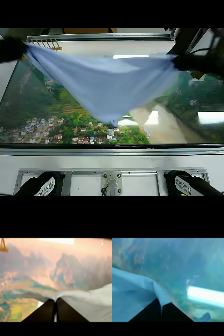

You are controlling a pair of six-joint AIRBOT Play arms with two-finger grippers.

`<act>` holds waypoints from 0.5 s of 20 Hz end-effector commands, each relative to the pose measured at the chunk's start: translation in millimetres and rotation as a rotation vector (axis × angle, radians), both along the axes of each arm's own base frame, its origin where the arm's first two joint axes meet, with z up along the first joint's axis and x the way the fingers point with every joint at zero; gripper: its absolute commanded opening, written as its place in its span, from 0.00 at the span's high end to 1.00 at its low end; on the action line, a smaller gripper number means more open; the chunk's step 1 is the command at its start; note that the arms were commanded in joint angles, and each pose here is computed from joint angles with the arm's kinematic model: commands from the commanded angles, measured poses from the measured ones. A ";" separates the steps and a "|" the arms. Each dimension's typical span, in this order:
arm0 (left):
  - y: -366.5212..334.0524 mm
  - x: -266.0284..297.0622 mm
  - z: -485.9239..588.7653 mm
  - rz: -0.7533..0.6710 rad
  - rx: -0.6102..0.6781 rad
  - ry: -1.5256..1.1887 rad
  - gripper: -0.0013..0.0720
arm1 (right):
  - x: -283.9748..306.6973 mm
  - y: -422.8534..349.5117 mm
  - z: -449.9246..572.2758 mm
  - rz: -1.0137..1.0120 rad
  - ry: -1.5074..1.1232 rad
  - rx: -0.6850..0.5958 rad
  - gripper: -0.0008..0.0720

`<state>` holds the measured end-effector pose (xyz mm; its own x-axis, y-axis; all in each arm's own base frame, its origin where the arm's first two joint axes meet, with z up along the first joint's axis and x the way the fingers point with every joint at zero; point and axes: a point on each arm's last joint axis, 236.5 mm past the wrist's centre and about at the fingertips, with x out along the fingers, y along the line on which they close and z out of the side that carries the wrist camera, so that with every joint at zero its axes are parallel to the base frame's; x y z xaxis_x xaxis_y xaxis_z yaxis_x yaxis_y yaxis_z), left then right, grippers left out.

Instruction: Fold the clothes and pants, and hang the long-sleeved shirts on hangers.

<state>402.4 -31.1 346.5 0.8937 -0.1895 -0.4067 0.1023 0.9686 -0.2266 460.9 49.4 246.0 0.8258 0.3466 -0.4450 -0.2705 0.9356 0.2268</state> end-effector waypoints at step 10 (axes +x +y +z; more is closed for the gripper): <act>-10.6 -187.8 137.6 0.028 -0.040 -0.460 0.97 | -193.3 -22.1 57.3 -0.099 0.088 -0.211 0.97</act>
